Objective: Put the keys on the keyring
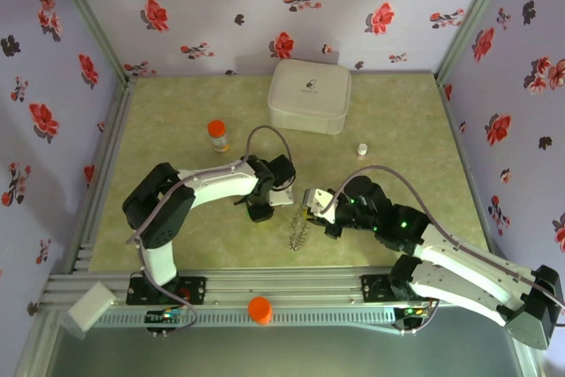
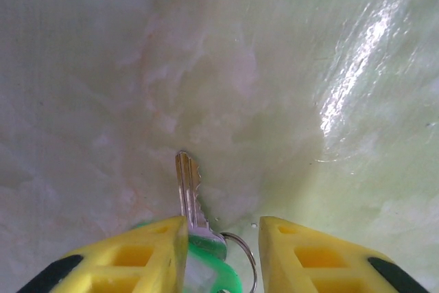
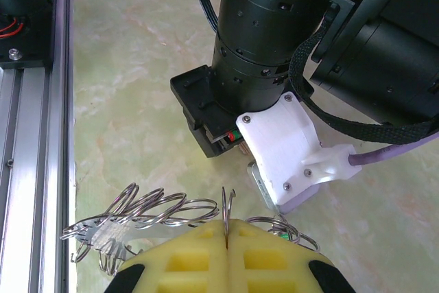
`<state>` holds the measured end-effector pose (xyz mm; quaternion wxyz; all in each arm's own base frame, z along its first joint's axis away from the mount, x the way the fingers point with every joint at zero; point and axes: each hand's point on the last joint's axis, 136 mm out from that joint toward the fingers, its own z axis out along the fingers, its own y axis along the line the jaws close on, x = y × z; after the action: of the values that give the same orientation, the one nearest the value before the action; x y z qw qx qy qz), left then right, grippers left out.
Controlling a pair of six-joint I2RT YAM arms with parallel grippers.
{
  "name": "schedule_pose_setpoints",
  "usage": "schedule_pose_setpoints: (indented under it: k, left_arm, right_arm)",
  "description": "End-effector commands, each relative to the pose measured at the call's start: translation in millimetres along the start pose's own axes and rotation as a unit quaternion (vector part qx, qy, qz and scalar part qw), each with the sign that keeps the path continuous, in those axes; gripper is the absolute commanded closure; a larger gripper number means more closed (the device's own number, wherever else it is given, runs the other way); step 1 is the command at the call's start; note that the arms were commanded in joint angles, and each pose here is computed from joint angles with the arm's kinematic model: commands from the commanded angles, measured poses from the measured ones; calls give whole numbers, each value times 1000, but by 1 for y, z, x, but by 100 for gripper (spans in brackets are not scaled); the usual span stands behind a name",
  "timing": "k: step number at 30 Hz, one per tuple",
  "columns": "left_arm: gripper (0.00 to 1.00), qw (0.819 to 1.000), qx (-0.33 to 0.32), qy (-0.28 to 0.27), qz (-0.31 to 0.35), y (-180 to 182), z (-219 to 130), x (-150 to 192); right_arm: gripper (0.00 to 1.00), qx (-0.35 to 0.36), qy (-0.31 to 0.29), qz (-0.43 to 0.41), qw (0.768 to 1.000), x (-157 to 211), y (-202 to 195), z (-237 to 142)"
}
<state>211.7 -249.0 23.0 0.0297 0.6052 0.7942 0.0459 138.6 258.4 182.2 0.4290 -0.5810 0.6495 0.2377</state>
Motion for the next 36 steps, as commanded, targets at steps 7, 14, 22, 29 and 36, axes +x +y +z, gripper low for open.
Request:
schedule_pose_setpoints:
  k: [7,14,22,29,36]
  left_arm:
    - [65,999,13,32,6,-3,0,20]
    - [75,999,14,33,5,-2,-1,20]
    - [96,1000,-5,23,2,6,-7,17]
    - [100,998,-52,-24,-13,22,-28,5]
    - [100,988,-54,-99,-107,27,-48,-7]
  right_arm:
    - [100,-7,-15,-17,1000,-10,2,-2]
    - [100,-9,-16,-16,1000,-10,3,-2]
    - [100,-10,-15,-16,1000,-10,4,-2]
    - [100,-10,-14,-16,1000,-10,4,-2]
    - [100,-10,-11,-15,1000,-9,5,-2]
